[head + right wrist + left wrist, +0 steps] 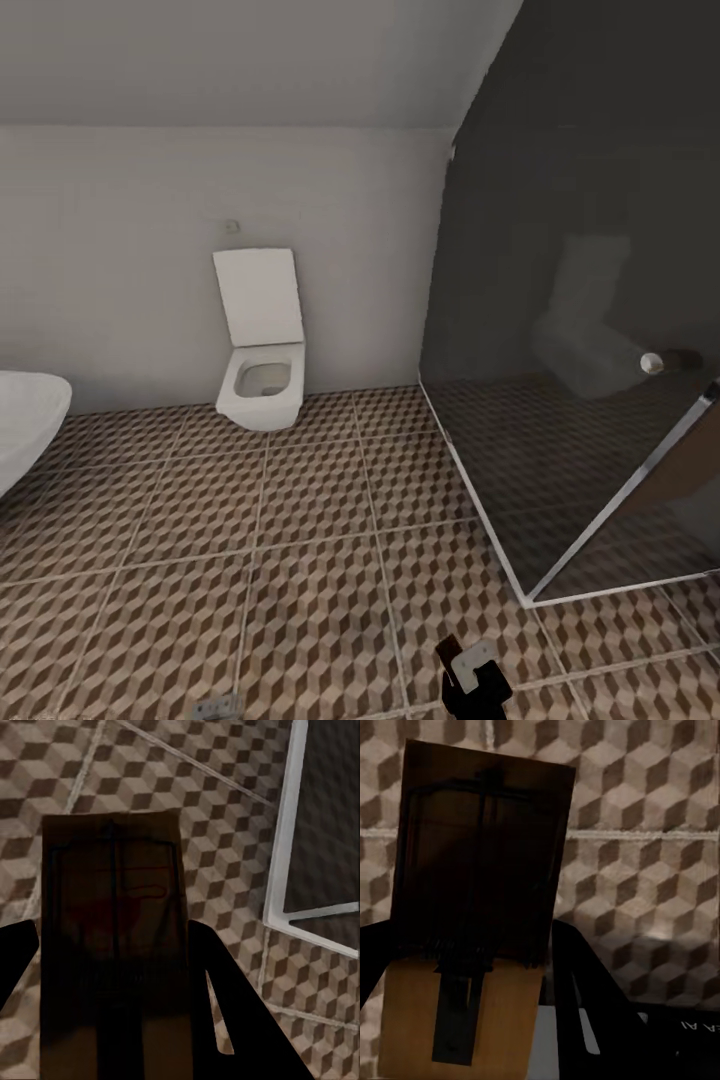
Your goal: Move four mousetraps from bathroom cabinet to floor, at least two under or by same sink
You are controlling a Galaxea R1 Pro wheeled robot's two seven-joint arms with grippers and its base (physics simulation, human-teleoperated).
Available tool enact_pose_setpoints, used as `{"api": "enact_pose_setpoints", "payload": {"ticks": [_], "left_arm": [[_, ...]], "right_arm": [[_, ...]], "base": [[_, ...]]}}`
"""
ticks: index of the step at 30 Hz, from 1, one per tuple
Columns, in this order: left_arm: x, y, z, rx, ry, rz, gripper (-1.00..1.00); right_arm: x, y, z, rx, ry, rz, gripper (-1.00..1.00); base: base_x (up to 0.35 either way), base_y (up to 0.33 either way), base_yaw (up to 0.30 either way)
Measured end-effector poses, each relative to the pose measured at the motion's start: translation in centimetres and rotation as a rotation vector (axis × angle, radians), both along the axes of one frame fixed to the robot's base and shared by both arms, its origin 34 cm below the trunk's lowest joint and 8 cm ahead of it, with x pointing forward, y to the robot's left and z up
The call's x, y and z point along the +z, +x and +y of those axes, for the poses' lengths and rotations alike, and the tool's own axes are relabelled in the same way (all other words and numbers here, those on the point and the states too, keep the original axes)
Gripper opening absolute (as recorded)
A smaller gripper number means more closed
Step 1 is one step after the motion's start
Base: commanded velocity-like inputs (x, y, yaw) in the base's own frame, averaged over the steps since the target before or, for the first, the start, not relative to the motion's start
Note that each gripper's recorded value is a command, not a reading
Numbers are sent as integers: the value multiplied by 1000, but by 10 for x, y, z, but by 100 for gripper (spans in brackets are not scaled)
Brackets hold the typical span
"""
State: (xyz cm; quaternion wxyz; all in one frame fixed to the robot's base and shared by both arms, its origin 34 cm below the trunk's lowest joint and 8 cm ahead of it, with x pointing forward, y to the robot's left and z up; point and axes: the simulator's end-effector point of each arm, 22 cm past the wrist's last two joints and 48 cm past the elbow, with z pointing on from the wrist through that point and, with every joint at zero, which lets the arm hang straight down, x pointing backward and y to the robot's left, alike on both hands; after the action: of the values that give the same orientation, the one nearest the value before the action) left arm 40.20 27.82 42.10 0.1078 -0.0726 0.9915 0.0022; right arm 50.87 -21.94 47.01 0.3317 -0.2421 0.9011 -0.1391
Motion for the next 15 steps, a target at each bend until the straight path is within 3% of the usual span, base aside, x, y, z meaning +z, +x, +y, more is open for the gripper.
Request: {"api": "enact_pose_setpoints", "payload": {"ticks": [15], "left_arm": [[-2,-4,1,0,0,9,-100]], "right_arm": [[-3,-3,0,0,1,9,-100]], "base": [[245,187,283]]}}
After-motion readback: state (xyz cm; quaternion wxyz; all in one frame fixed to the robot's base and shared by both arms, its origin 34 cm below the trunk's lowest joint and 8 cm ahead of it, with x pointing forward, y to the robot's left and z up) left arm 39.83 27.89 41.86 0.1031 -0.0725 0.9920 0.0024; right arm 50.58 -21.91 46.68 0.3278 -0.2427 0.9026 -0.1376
